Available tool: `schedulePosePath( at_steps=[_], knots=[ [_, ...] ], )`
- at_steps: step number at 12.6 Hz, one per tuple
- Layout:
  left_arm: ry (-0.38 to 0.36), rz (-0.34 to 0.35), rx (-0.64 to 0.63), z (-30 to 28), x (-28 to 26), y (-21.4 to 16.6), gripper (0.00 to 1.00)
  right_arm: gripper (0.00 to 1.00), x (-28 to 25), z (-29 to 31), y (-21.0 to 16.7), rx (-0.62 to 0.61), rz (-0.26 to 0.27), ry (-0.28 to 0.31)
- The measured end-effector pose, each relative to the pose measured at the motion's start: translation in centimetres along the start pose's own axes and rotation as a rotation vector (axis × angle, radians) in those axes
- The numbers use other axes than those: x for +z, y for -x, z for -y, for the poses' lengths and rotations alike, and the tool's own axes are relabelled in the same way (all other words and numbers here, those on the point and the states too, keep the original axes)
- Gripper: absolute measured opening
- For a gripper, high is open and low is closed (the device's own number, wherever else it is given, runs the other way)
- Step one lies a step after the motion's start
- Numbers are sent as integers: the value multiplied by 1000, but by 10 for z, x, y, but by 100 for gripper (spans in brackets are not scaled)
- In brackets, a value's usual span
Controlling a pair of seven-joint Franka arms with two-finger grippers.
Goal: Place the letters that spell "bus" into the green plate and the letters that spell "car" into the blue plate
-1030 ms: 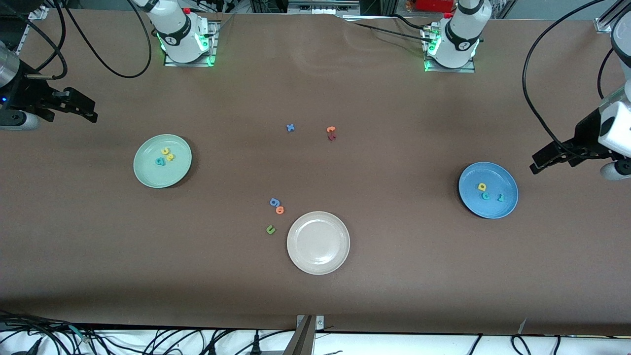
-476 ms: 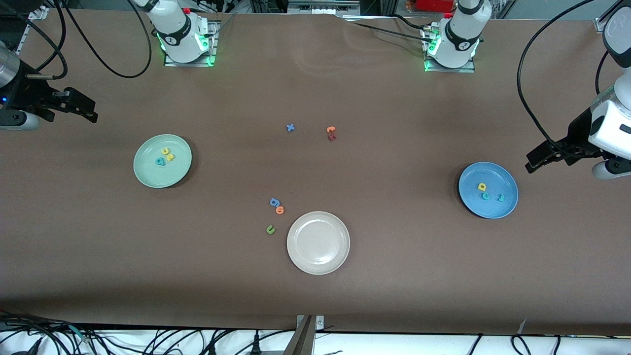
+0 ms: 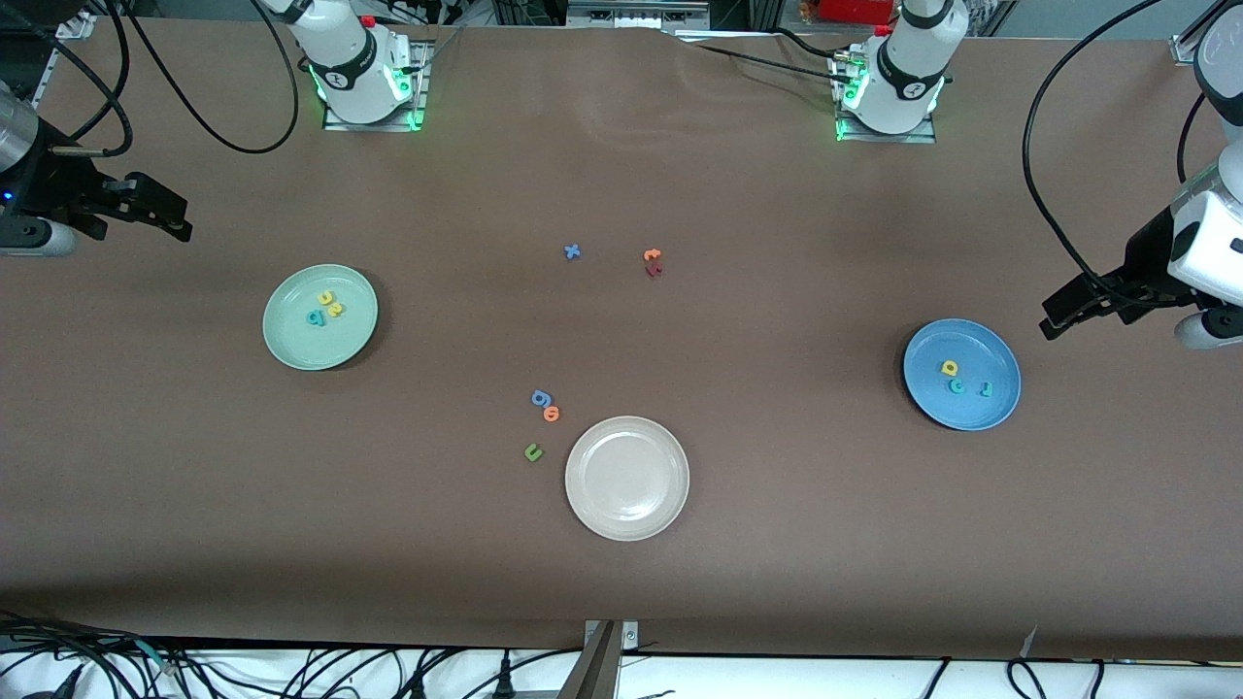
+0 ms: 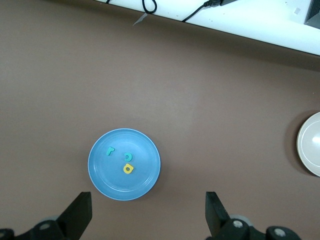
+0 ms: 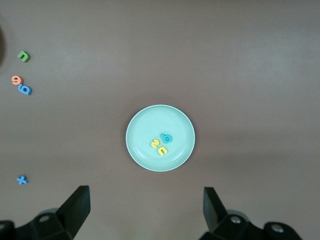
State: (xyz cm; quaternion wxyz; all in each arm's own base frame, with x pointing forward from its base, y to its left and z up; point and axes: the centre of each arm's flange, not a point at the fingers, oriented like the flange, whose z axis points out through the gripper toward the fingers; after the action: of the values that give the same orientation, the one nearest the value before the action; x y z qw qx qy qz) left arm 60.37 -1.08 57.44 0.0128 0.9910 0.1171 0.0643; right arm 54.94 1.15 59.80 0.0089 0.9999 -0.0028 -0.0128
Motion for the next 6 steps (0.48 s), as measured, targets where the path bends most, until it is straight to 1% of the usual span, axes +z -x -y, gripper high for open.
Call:
schedulePosePath(
  at_steps=[6],
  knots=[
    [0, 0, -11, 5, -3, 0, 100, 100, 0, 0, 0, 0, 0, 0]
  ],
)
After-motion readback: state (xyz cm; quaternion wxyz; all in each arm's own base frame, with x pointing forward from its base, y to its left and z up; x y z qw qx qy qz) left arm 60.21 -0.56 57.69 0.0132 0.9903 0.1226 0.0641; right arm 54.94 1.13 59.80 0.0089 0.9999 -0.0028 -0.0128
